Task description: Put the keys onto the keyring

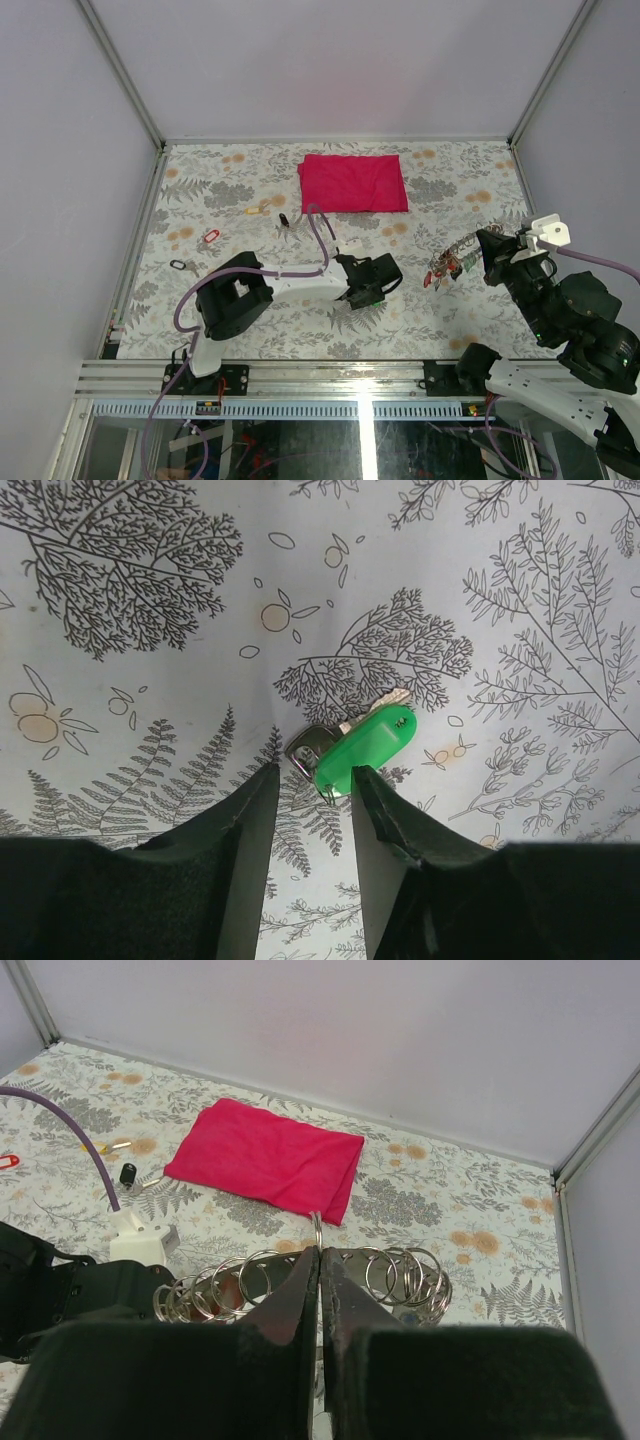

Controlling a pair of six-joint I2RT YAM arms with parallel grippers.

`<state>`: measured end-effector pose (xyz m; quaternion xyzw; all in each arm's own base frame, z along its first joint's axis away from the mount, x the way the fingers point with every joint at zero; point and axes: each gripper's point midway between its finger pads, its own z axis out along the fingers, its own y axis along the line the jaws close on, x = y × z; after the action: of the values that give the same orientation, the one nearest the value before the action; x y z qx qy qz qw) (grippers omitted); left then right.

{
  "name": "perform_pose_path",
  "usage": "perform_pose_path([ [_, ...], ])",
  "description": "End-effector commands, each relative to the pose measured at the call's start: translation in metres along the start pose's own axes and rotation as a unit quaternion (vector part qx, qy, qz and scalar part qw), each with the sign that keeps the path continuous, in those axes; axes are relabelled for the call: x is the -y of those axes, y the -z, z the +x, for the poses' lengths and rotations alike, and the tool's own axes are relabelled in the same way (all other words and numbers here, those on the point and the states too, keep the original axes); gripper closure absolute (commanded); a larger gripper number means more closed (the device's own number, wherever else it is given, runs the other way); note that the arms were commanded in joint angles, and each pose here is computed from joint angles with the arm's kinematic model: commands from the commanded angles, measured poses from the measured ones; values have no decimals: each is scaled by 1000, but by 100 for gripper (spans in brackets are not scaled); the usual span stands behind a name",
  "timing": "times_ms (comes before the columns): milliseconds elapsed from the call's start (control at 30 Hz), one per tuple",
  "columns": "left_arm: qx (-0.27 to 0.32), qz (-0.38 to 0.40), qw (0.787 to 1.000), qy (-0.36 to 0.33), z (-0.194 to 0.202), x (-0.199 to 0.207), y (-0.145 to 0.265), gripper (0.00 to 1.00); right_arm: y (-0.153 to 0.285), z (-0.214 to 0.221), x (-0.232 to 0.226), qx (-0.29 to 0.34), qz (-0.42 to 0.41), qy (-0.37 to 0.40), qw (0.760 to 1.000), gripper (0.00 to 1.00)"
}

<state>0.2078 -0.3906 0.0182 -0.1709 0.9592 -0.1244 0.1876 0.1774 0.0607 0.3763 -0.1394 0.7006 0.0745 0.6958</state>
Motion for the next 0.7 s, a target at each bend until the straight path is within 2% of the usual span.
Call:
perform_pose_path([
  [0, -3, 11, 1000, 10, 2, 5, -2, 64, 0, -20, 2, 38, 3, -28, 999, 100],
  [233, -9, 14, 1000, 7, 5, 6, -3, 69, 0, -20, 2, 39, 4, -29, 999, 100],
  [500, -13, 14, 1000, 3, 7, 5, -4, 82, -1, -20, 1, 38, 3, -28, 999, 100],
  [667, -11, 18, 1000, -1, 6, 6, -2, 97, -2, -19, 0, 37, 2, -29, 999, 100],
])
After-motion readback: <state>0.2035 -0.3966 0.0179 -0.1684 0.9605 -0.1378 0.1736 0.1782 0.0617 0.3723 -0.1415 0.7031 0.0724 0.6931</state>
